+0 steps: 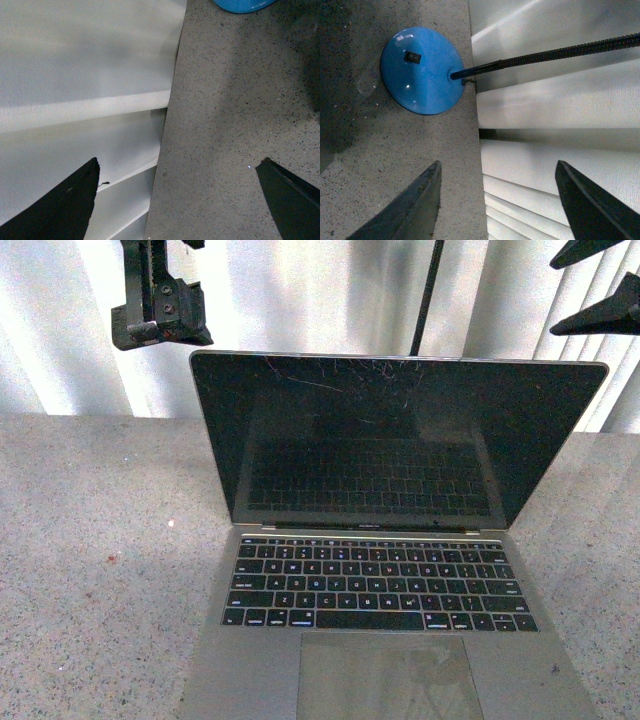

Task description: Close laptop

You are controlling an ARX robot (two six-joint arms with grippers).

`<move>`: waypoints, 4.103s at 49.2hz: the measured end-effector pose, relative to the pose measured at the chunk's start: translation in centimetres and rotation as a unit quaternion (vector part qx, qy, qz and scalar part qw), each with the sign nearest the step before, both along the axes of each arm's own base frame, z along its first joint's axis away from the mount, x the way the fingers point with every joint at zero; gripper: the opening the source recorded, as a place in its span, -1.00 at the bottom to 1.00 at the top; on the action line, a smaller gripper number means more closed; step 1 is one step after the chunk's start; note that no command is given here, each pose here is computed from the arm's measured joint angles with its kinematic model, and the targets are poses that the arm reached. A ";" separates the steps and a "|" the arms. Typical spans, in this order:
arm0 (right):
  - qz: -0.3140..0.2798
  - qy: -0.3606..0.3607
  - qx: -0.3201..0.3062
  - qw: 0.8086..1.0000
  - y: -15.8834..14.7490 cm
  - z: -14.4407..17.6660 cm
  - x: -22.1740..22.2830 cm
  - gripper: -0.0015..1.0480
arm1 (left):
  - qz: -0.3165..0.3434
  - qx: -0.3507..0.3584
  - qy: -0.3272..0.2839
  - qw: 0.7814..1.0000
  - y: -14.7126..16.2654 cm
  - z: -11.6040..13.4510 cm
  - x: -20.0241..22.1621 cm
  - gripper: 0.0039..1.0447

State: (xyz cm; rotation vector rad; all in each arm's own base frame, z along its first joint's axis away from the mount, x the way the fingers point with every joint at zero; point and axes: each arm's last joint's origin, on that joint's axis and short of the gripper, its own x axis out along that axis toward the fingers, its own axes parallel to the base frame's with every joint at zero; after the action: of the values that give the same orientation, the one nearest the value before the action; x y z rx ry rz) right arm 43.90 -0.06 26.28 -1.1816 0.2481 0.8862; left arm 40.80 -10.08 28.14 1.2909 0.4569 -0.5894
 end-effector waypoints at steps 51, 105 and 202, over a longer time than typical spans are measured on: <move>0.012 0.118 0.017 0.993 1.5 -3.3 -1.8 -0.94 | -0.037 0.006 0.053 0.998 -2.1 -2.5 -1.4 -0.94; 0.000 0.182 0.032 0.983 2.5 -3.3 -5.0 -0.94 | -0.086 0.017 0.066 0.994 -4.1 -3.2 -5.0 -0.94; 0.000 0.272 0.044 0.961 4.5 -12.4 -10.9 -0.94 | -0.092 0.031 0.103 0.990 -4.5 -13.3 -11.6 -0.94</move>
State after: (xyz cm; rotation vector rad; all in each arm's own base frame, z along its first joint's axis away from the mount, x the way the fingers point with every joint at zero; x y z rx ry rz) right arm 33.02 4.45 13.89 -0.8357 0.6477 1.1999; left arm 29.17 -14.54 14.82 1.3460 0.5326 -0.8748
